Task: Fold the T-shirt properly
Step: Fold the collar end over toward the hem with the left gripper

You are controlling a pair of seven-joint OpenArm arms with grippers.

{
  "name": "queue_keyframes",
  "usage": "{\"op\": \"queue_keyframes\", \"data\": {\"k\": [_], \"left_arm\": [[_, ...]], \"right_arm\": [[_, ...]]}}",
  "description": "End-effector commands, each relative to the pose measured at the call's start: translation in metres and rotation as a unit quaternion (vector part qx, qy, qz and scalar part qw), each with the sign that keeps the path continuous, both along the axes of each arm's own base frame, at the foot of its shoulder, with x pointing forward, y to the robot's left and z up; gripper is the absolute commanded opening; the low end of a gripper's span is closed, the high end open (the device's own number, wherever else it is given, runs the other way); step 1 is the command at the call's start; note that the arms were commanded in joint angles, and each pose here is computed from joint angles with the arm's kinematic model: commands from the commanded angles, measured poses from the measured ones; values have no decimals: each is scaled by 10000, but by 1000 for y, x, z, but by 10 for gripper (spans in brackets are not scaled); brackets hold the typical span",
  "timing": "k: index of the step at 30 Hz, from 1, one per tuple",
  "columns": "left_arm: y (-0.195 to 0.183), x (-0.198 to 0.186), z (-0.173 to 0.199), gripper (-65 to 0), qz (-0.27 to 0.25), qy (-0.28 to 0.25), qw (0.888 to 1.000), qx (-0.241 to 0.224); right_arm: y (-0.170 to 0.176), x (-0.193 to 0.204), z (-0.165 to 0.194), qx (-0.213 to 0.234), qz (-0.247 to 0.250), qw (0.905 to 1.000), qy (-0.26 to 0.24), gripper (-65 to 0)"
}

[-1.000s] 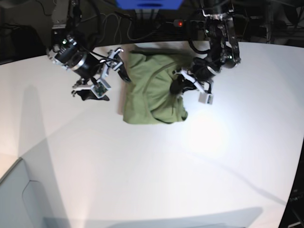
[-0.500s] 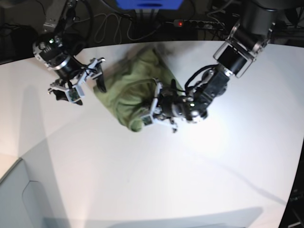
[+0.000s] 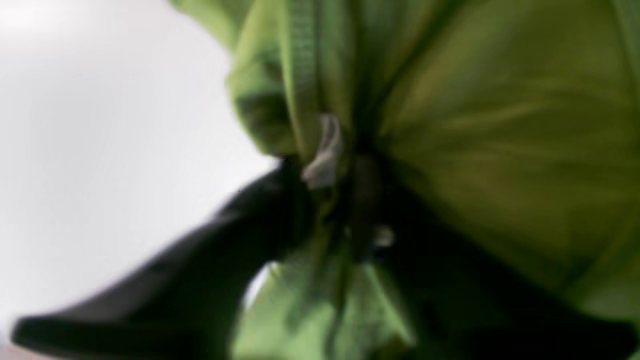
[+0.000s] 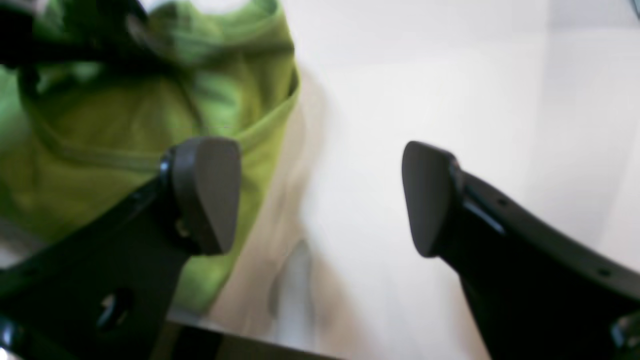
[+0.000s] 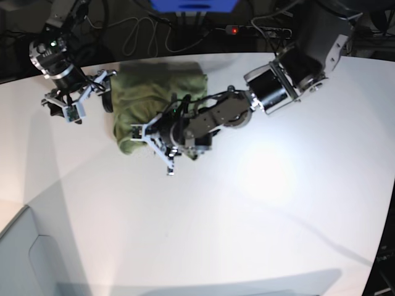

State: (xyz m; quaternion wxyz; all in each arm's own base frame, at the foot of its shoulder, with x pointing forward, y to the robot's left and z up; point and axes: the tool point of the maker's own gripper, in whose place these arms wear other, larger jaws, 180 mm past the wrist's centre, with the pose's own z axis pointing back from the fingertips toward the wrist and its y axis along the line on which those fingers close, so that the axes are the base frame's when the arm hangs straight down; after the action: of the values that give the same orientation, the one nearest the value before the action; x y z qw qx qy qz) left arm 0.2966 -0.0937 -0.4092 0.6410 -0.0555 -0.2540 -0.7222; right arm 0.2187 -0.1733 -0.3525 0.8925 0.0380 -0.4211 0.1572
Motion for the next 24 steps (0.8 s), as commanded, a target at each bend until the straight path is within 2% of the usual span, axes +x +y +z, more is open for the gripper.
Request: {"op": "queue_keyframes", "data": {"k": [1, 2, 7, 14, 17, 21, 24], "left_arm": [[-2, 12, 13, -407, -22, -218, 9998, -29], [-4, 13, 16, -389, -53, -300, 9995, -30], [-9, 25, 42, -392, -37, -734, 9971, -210], [-4, 51, 110, -390, 611, -1276, 9829, -1176], [11, 53, 122, -389, 824, -1356, 9779, -1359], [29, 48, 123, -389, 957, -1443, 9753, -1369], [70, 54, 127, -389, 1322, -1615, 9699, -1254]], "right_arm": [[4, 6, 13, 67, 101, 9995, -274, -160], [4, 4, 12, 68, 101, 9996, -251, -160], [7, 5, 18, 53, 117, 9993, -342, -161], [13, 6, 22, 113, 110, 9991, -404, -177], [24, 8, 22, 182, 255, 9987, -409, -266], [36, 4, 19, 264, 418, 9982, -346, -466], [49, 5, 21, 328, 588, 9970, -379, -609]]}}
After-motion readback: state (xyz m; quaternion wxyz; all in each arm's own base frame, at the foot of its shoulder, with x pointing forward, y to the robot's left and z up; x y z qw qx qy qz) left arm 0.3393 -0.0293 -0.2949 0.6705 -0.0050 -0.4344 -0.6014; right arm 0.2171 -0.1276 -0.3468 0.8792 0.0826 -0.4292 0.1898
